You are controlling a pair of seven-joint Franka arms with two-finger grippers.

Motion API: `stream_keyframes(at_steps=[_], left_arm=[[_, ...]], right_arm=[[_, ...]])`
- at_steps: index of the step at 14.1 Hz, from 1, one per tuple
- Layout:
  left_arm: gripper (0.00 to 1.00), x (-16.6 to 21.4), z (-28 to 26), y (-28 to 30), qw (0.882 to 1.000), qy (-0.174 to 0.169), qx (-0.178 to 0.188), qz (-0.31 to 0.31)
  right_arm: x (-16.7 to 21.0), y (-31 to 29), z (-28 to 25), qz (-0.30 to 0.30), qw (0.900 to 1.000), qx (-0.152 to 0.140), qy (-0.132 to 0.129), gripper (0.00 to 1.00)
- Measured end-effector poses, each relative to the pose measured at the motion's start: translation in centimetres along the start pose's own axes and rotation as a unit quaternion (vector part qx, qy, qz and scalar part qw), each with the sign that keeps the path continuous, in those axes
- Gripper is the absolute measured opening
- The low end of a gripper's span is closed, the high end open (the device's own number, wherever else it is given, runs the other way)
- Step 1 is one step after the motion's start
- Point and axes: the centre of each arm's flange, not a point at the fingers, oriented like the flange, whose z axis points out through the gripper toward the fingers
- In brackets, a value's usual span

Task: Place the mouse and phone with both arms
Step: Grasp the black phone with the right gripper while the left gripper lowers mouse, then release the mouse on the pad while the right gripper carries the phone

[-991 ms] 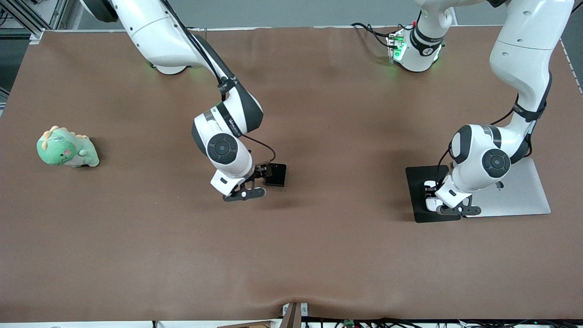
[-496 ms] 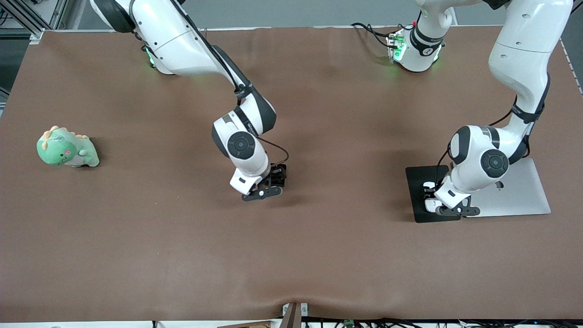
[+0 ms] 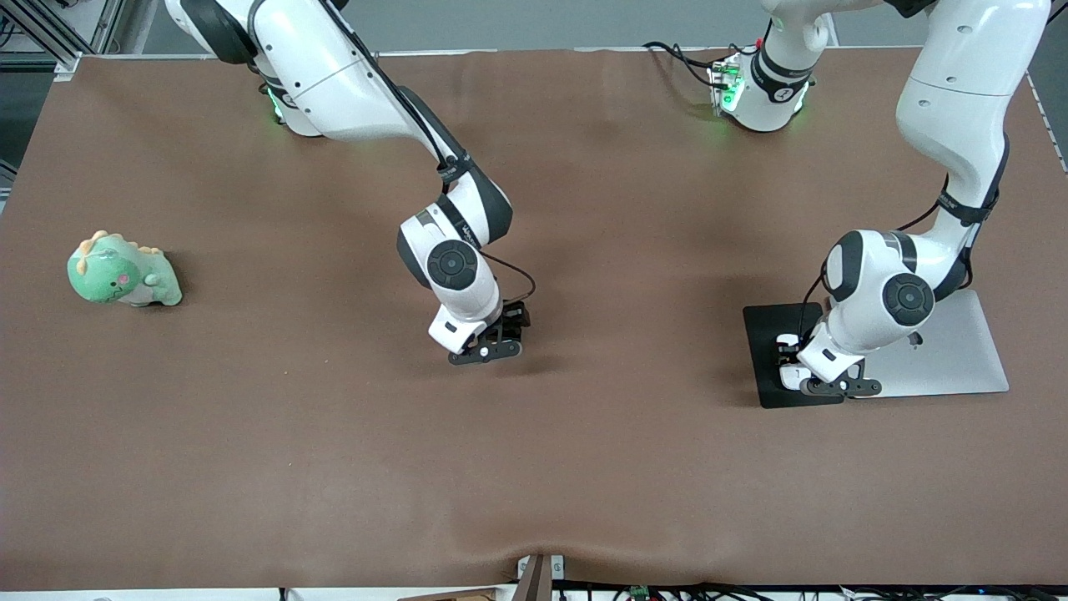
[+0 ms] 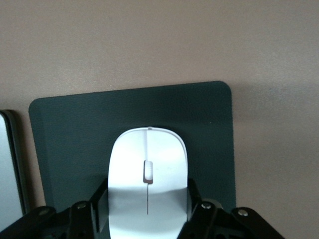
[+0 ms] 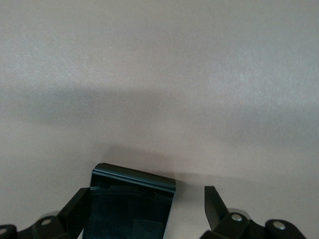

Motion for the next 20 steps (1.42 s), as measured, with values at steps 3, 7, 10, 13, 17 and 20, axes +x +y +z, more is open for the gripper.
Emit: stream_keyframes(at_steps=[3, 7, 10, 13, 17, 20], left_arm=[[0.62, 0.0, 0.0, -0.1, 1.0, 0.0, 0.0, -0.001], [0.75, 0.0, 0.0, -0.2, 1.0, 0.001, 0.0, -0.001], [1.0, 0.5, -0.5, 0.0, 1.0, 0.008, 0.0, 0.0], [1.0, 1.7, -2.8, 0.2, 1.0, 0.029, 0.001, 0.002], [1.0, 3.6, -10.2, 0.1, 1.0, 0.028, 0.013, 0.001], [1.0, 4.8, -16.6, 0.0, 1.0, 0.014, 0.023, -0.002]], right_arm=[[-0.5, -0.5, 0.6, 0.017, 1.0, -0.002, -0.004, 1.0], [-1.3, -1.6, 1.8, 0.023, 1.0, -0.003, -0.004, 1.0], [-1.6, -2.1, 2.4, 0.023, 1.0, -0.002, -0.002, 1.0], [-1.6, -2.0, 2.6, 0.024, 1.0, -0.003, -0.003, 1.0], [-1.1, -2.2, 2.0, 0.023, 1.0, 0.004, 0.013, 0.8], [-0.5, -1.6, 1.8, 0.027, 0.999, 0.005, 0.022, 0.8]])
